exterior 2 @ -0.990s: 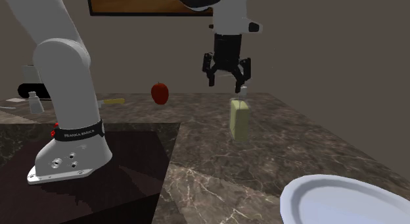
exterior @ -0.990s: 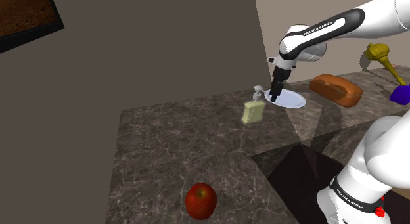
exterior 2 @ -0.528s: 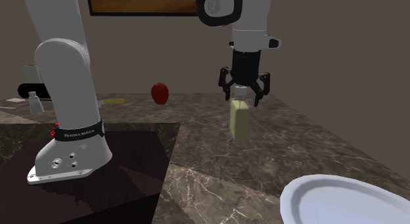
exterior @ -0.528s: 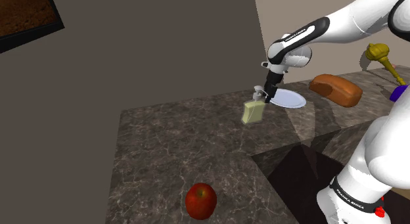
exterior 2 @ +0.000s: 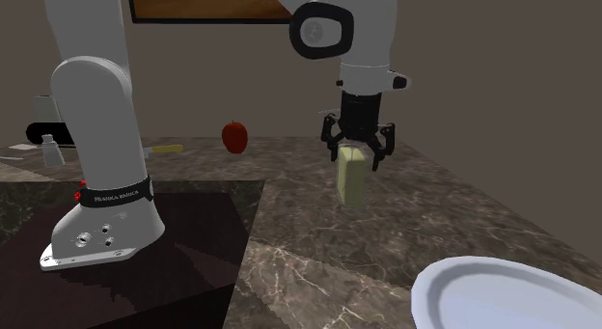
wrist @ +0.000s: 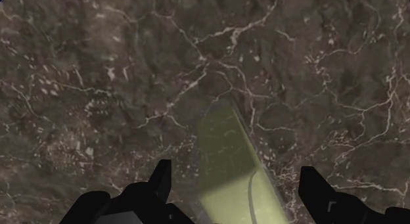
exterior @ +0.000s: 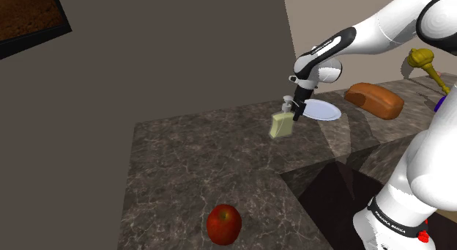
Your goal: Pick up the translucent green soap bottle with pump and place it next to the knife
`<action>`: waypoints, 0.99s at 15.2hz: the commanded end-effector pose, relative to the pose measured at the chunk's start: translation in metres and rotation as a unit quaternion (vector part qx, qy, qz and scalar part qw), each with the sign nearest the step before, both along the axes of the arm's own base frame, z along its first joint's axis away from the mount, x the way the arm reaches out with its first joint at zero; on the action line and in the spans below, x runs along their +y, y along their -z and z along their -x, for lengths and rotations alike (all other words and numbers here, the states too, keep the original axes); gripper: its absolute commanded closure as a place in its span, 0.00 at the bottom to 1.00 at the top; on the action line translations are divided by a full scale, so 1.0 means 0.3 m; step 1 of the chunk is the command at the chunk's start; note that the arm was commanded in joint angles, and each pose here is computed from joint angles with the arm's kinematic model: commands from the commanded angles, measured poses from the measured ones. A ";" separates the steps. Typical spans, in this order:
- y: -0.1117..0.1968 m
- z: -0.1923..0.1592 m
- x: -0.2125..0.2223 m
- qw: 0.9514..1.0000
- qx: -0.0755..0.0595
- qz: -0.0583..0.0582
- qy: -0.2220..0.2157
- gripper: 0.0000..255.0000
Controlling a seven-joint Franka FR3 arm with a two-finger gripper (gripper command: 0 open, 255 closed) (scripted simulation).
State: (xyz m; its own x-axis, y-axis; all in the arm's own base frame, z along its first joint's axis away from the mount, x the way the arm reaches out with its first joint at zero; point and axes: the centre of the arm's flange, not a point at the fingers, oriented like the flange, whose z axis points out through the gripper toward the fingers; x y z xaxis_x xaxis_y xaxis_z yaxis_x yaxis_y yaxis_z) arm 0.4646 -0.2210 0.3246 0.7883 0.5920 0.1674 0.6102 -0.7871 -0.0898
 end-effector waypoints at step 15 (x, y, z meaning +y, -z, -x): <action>0.002 -0.001 0.000 1.000 0.000 0.000 0.000 1.00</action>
State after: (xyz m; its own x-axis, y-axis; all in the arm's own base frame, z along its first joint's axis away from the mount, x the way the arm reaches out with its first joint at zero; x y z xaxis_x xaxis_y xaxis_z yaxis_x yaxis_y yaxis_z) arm 0.4647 -0.2214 0.3241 0.7887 0.5915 0.1678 0.6097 -0.7876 -0.0892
